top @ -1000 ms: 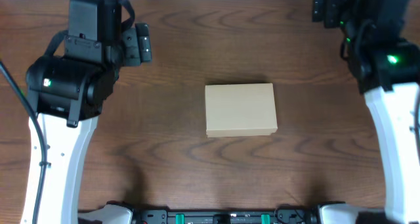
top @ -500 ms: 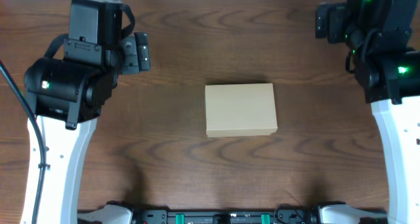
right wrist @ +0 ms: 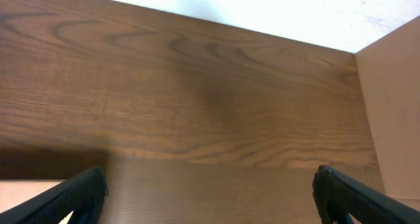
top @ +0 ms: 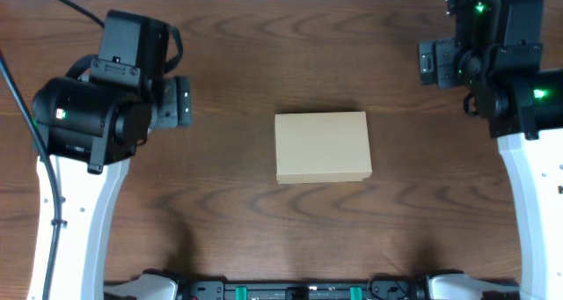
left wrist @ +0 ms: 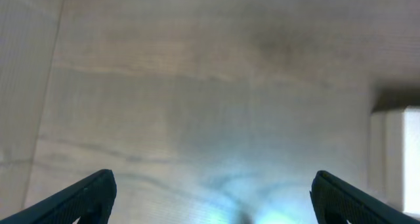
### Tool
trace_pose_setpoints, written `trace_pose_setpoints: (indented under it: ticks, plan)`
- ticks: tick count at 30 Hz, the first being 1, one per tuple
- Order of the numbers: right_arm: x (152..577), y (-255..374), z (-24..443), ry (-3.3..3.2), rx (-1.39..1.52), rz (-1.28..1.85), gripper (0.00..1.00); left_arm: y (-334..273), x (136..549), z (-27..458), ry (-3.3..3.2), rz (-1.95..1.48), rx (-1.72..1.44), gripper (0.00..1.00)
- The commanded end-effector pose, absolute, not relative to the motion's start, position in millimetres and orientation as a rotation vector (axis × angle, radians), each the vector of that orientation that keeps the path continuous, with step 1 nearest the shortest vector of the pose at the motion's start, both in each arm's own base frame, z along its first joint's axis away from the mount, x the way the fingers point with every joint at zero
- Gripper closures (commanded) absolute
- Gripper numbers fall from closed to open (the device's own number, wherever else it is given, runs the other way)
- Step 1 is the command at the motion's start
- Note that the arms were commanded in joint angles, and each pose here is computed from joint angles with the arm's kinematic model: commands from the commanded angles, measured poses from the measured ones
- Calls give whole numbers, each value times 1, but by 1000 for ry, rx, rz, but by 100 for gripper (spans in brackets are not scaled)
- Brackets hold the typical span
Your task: Pack container
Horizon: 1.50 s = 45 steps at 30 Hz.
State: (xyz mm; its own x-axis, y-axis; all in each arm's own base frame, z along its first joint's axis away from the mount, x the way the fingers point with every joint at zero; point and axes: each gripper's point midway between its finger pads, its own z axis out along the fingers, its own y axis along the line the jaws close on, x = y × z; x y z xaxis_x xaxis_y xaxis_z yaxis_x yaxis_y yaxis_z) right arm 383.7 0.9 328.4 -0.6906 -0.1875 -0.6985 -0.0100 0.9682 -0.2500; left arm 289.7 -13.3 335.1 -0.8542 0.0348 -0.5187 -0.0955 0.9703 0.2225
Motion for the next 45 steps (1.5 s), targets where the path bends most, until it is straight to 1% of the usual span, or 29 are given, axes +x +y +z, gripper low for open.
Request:
trace_pose_setpoints:
  ticks: [1, 7, 11, 15, 17, 21, 23, 25, 29, 32, 38, 42, 45]
  plan:
    - [384, -4, 331, 2317, -122, -308, 1, -2, 280, 337, 2588, 402, -50, 5]
    - [382, -4, 330, 2325, -124, -310, 1, 3, 263, 338, 2613, 426, -42, 5]
    - [382, -4, 329, 2327, -125, -310, 1, 8, 244, 357, 2538, 382, -64, 5]
    - [382, -4, 329, 2327, -125, -310, 1, 15, 216, 382, 2420, 323, -98, 5]
    - [382, -4, 329, 2327, -125, -310, 1, 16, 206, 409, 2266, 223, -173, 4]
    - [382, -4, 329, 2327, -125, -310, 1, 25, 193, 499, 1778, 26, -307, 5]
    - [382, -4, 329, 2327, -125, -310, 1, 34, 181, 518, 1649, 6, -351, 5]
    - [382, -4, 329, 2327, -125, -310, 1, 46, 166, 522, 1548, 20, -406, 5]
    - [382, -4, 329, 2327, -125, -310, 1, 55, 151, 499, 1455, 41, -455, 4]
    - [382, -4, 329, 2327, -125, -310, 1, 56, 151, 476, 1375, 1, -481, 5]
    - [382, -4, 329, 2327, -125, -310, 1, 58, 176, 390, 1319, -55, -515, 5]
    - [382, -4, 329, 2327, -125, -310, 1, 59, 202, 325, 1276, -87, -522, 5]
    - [382, -4, 329, 2327, -125, -310, 1, 58, 214, 302, 1226, -105, -505, 5]
